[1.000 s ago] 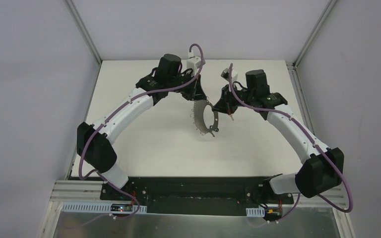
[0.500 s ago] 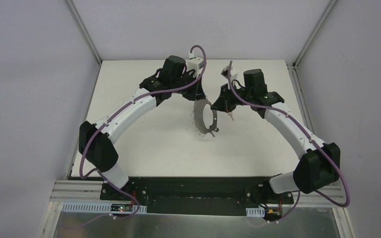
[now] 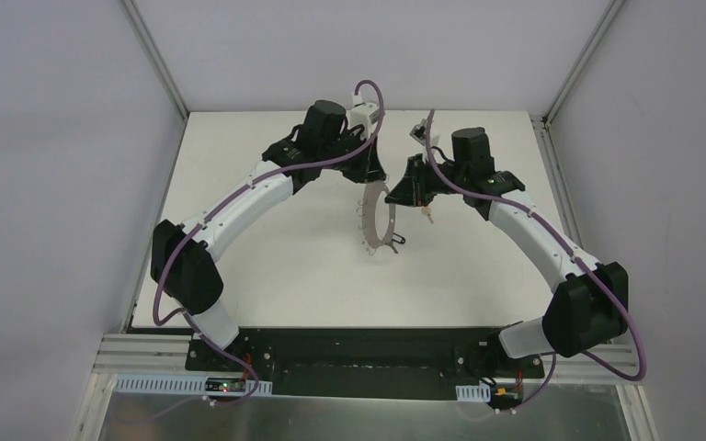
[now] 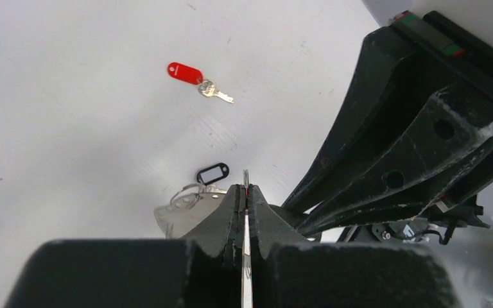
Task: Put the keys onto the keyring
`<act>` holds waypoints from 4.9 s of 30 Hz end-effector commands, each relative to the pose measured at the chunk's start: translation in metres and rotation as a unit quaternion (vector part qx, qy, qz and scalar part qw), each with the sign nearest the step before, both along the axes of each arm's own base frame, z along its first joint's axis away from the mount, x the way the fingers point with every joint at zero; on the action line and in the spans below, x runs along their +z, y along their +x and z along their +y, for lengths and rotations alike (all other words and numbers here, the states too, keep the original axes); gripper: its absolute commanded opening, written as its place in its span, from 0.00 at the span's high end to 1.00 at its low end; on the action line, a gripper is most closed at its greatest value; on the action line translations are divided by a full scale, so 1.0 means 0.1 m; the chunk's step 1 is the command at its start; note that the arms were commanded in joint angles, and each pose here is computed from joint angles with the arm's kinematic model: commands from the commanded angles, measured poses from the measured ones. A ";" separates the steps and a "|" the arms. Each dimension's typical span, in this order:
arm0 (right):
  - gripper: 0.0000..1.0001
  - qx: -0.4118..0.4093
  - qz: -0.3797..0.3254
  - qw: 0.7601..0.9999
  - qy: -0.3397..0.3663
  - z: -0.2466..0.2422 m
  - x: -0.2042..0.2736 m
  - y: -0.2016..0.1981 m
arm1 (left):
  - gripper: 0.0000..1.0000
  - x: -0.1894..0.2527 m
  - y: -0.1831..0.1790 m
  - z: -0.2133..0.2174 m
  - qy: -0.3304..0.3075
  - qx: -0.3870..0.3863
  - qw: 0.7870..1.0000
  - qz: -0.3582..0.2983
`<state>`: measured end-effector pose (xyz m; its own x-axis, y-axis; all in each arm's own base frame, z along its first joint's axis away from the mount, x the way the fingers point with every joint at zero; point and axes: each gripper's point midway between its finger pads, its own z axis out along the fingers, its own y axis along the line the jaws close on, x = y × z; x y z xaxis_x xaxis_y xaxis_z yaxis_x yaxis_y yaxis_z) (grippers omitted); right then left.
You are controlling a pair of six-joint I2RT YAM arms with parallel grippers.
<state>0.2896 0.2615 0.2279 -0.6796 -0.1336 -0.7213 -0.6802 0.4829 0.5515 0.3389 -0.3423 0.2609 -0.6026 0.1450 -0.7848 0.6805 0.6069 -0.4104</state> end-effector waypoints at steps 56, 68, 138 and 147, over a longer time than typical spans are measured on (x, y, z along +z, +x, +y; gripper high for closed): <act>0.73 0.072 -0.142 0.985 0.070 -0.38 0.77 -0.16 | 1.00 0.92 -0.79 -0.29 -0.247 -0.290 0.923 -0.061; 0.84 0.084 -0.137 0.984 0.076 -0.36 0.72 -0.20 | 1.00 0.92 -0.80 -0.31 -0.252 -0.295 0.920 -0.056; 1.00 0.102 -0.148 0.982 -0.057 -0.21 0.56 -0.31 | 0.62 0.51 -0.69 -0.31 -0.088 -0.326 0.931 -0.139; 1.00 0.113 -0.141 0.982 -0.047 -0.19 0.55 -0.35 | 0.74 0.46 -0.77 -0.32 -0.075 -0.365 0.916 -0.150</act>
<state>0.2589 0.2365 0.2704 -0.4381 -0.3455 -0.8299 -0.8700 0.3951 0.2949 0.2715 -0.3709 0.2942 -0.2269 0.3068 -0.9243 0.9694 -0.0201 -0.2446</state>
